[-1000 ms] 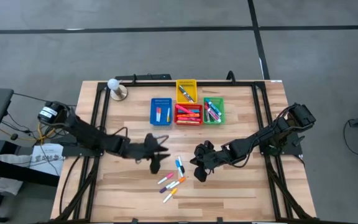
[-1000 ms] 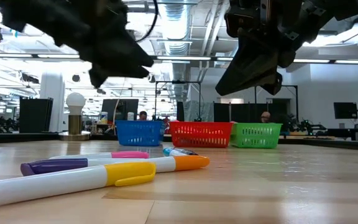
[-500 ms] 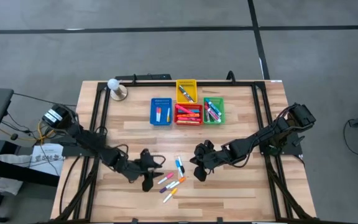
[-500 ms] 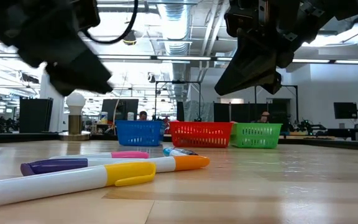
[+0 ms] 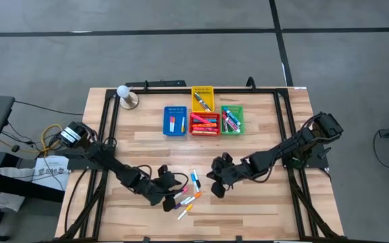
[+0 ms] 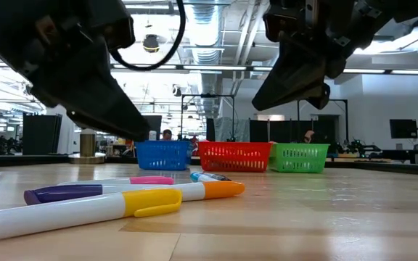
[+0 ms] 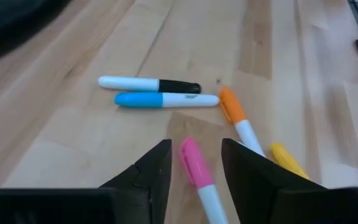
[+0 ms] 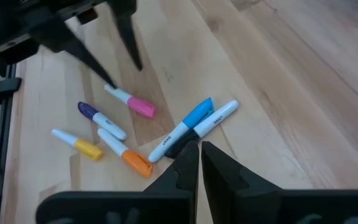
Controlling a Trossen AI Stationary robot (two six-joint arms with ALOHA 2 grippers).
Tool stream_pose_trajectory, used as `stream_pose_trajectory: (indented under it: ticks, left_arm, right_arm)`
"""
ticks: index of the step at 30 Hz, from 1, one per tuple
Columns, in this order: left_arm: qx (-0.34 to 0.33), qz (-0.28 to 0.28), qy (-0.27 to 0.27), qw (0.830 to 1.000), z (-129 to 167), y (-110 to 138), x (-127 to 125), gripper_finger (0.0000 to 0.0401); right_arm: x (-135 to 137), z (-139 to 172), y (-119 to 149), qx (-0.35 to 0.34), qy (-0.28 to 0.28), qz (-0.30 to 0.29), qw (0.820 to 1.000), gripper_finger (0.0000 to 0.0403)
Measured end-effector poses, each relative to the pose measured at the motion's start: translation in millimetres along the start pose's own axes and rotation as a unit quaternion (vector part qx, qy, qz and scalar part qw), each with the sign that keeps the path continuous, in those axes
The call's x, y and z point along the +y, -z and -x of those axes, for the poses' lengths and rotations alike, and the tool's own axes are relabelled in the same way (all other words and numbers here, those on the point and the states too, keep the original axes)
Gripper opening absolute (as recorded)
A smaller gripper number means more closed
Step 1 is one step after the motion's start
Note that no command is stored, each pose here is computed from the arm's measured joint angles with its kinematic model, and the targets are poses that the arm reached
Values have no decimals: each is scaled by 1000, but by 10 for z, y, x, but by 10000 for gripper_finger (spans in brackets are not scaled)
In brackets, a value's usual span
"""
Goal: Pick & Place Markers
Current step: Put the small pink highlighter pen into the blue bin
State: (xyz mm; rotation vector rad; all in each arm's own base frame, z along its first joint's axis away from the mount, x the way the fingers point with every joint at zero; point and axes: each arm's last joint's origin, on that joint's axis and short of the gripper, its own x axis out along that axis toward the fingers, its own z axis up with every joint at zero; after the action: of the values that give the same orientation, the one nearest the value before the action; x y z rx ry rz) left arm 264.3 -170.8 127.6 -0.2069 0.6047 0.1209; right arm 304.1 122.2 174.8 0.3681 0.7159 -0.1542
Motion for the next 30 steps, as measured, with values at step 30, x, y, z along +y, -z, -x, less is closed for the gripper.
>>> stream_pose_trajectory:
  ticks: [30]
  left_arm:
    - [60,-8,-15,998,-239,276,118,165]
  right_arm:
    - [69,29,59,5,-9,20,1000,11]
